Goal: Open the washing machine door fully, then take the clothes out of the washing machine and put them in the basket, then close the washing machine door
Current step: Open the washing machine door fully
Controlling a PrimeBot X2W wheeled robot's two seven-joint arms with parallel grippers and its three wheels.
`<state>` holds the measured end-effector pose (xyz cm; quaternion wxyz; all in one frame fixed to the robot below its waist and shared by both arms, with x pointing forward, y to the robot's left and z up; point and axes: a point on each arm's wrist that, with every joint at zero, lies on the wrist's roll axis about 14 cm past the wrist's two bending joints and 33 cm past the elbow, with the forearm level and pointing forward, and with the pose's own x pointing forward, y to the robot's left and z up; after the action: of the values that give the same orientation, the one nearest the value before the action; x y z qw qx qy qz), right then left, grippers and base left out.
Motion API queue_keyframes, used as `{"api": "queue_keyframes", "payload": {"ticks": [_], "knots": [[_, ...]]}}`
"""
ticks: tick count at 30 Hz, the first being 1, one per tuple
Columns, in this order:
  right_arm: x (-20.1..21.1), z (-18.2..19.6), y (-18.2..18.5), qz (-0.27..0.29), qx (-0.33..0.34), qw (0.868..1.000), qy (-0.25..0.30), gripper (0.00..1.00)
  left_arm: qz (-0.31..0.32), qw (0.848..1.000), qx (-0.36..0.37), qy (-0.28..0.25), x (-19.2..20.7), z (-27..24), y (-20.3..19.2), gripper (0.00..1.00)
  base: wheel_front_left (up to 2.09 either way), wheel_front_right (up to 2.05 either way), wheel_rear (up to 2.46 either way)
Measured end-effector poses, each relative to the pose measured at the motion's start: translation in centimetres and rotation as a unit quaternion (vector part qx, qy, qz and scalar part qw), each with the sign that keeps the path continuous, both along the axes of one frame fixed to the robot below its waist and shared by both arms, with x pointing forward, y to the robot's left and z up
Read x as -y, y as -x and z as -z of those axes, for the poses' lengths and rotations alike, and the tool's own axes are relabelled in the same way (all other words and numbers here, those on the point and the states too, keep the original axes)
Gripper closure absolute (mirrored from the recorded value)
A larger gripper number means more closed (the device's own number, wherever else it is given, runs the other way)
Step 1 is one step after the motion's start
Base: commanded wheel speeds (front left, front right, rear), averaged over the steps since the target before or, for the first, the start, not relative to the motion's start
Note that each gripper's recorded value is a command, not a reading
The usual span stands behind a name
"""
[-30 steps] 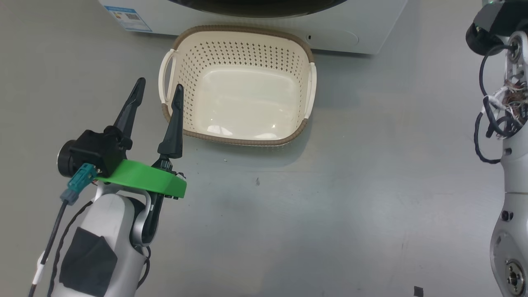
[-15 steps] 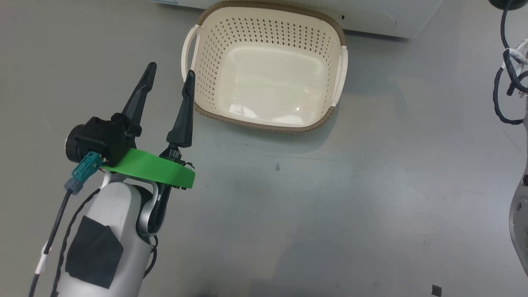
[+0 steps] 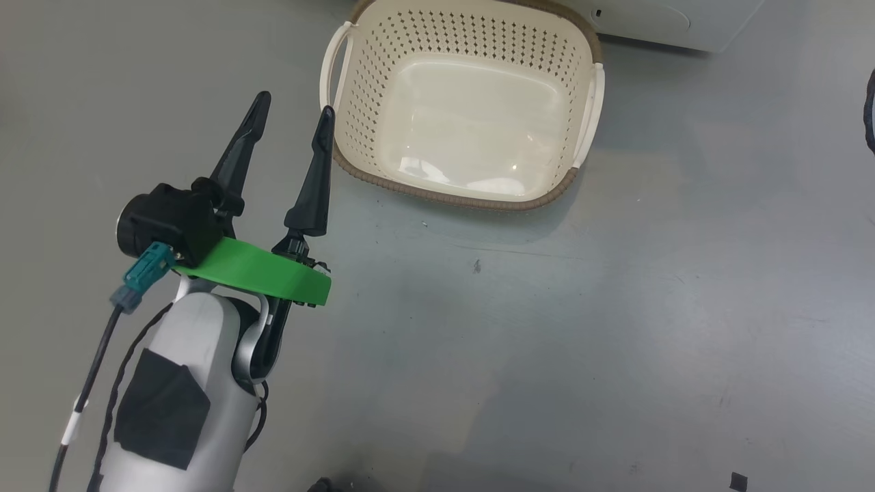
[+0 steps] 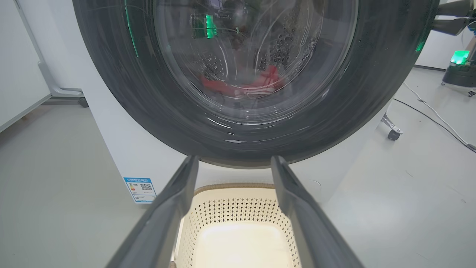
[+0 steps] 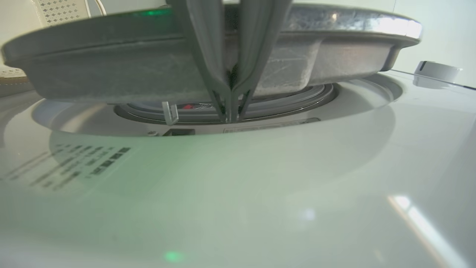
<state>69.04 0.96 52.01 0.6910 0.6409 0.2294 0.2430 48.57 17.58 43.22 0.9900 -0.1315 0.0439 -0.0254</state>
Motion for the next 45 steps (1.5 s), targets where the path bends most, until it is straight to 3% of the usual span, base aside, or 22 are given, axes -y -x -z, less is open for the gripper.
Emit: {"api": "queue_keyframes", "payload": {"ticks": [21,45], "knots": [[-0.5,0.2,1.3,-0.063,-0.007,0.998,-0.015,1.00,-0.002,1.000,-0.004,-0.015,-0.3,0.2,0.0,0.00,0.00,0.00,0.00],[-2.2,1.1,8.1,-0.171,-0.033,0.985,-0.018,1.00,0.029,0.999,0.014,-0.019,2.0,-1.3,0.0,0.00,0.00,0.00,0.00]]}}
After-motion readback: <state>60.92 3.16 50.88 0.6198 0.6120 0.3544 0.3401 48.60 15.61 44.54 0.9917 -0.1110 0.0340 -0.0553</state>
